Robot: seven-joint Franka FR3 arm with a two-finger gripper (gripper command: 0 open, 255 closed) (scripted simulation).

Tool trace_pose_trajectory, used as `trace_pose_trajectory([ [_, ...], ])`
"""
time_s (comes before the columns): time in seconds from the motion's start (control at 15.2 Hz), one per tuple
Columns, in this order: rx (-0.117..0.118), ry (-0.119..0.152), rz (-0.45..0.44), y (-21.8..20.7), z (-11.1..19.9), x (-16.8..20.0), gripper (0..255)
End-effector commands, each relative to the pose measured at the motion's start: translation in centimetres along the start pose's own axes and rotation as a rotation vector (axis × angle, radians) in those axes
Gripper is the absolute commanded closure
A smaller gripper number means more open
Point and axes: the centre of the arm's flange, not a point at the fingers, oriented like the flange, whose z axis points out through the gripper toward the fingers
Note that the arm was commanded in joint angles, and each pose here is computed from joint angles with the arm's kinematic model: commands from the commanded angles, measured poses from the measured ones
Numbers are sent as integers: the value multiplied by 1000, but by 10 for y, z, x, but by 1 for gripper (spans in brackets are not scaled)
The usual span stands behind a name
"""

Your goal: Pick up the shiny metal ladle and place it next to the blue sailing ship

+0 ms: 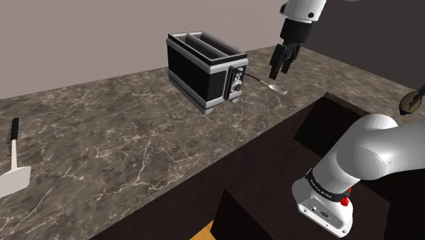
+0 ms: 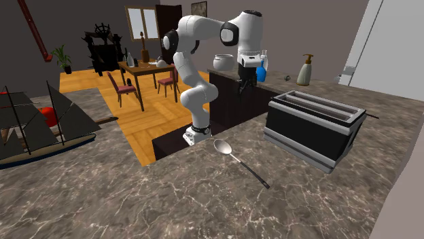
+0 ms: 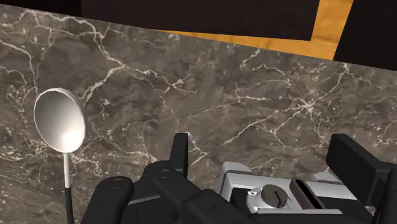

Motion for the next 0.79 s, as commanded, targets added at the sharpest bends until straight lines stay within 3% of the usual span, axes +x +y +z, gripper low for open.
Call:
trace_pose_trajectory([
  [0.0,0,0,0,0,0,0,0],
  [0.73,31,12,83,119,51,72,0],
])
